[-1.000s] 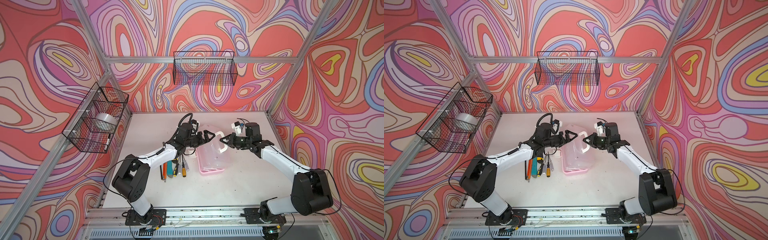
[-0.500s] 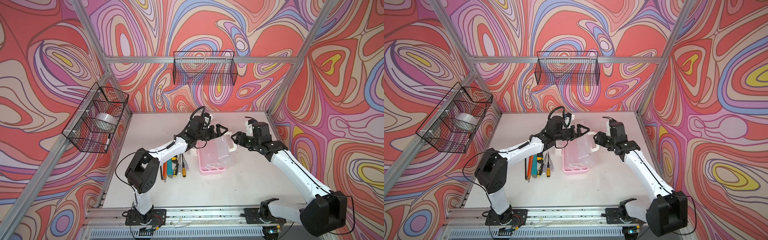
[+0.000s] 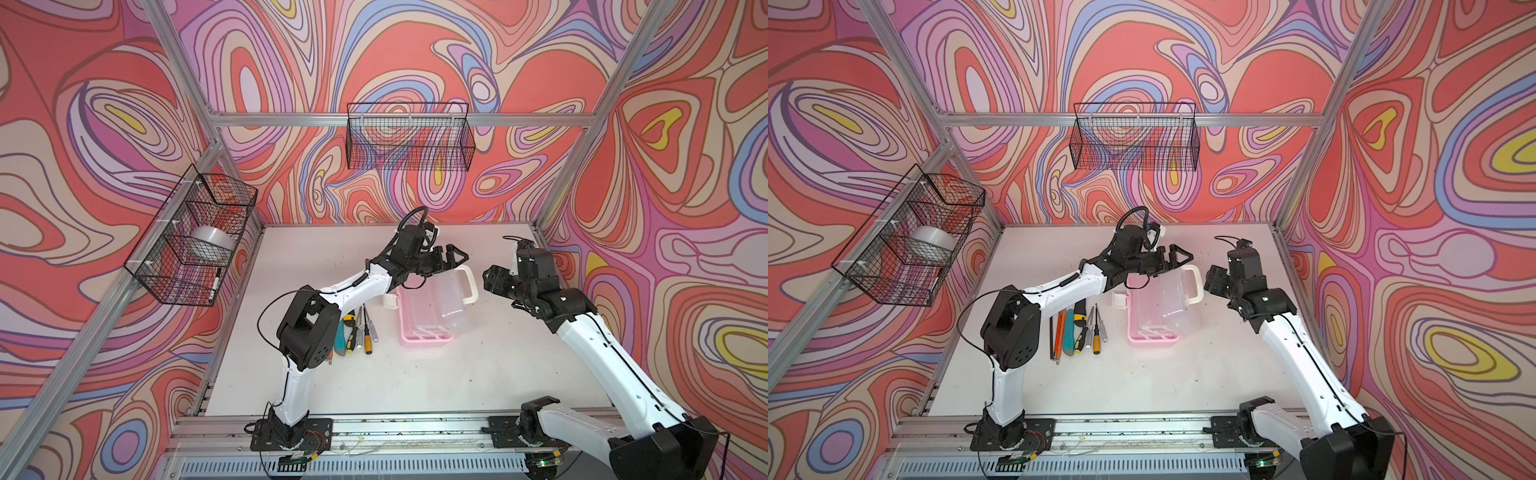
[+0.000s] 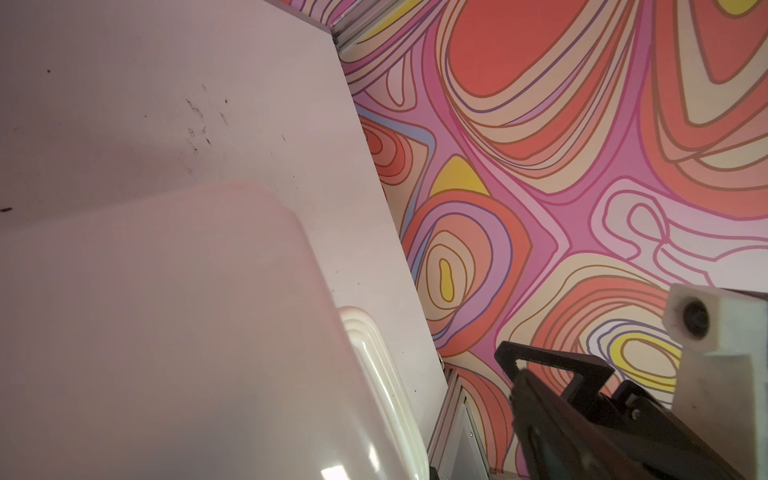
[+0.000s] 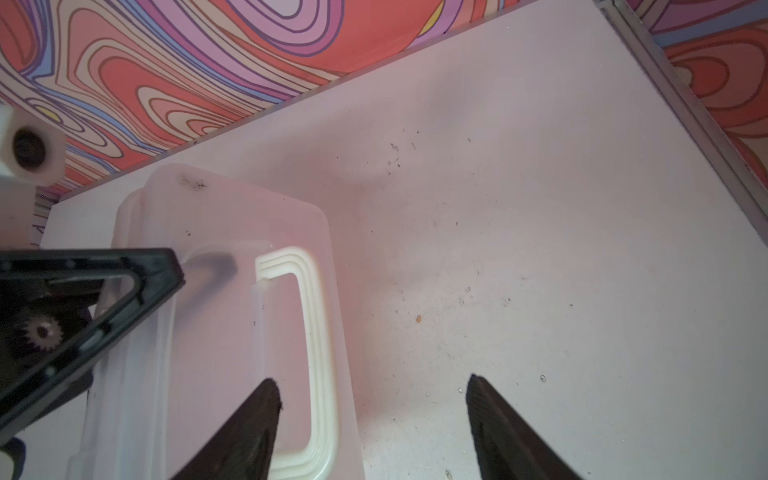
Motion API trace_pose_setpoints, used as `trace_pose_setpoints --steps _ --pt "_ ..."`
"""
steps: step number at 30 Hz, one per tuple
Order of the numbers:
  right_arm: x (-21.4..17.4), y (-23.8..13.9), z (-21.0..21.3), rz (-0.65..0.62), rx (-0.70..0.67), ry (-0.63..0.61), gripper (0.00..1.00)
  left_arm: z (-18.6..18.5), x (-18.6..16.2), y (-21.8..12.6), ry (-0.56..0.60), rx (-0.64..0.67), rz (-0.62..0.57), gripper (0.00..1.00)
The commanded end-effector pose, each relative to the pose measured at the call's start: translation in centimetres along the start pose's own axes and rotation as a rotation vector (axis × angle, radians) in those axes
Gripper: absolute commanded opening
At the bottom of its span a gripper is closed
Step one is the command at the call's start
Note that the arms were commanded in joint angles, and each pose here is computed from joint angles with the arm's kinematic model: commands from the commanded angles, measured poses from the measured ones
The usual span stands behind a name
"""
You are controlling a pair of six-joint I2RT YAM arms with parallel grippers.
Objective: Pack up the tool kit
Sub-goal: 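Lift the clear lid open with the right gripper while the left gripper steadies the box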
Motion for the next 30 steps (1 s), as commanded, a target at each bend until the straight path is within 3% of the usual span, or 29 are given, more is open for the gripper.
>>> trace_pose_setpoints --steps 1,11,17,22,30 --pt "0.9 -1.7 1.8 -0.023 0.1 -0.065 0.84 -2.0 0.3 -0.1 0.017 -0.027 0.007 0.93" --pt "0.3 -3.2 8.5 -0.018 0.104 -0.317 0.96 -4.3 0.7 -2.0 0.045 -0.011 -0.036 0.93" --pt "-1.7 -2.3 10.7 0.029 0.087 -0.419 0.97 -5.7 0.7 -1.4 0.064 -0.019 -0.022 0.93" --pt "-3.6 -1.2 11.5 0.086 -0.014 -0.517 0.97 -6.3 0.8 -1.5 0.068 -0.032 -0.029 0.93" --pt "-3.5 -0.9 8.6 0.082 -0.265 -0.506 0.95 -5.9 0.3 -2.2 0.102 -0.01 -0.033 0.93"
Point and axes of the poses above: each gripper's point midway between its finger pads, its own y axis out along the fingers, its own z axis along the line the jaws close on, x = y × z, the point moved 5 cm from there along -y, back along the fingers, and after that the axes turned 10 degrees about -y, right-handed, at the moved point
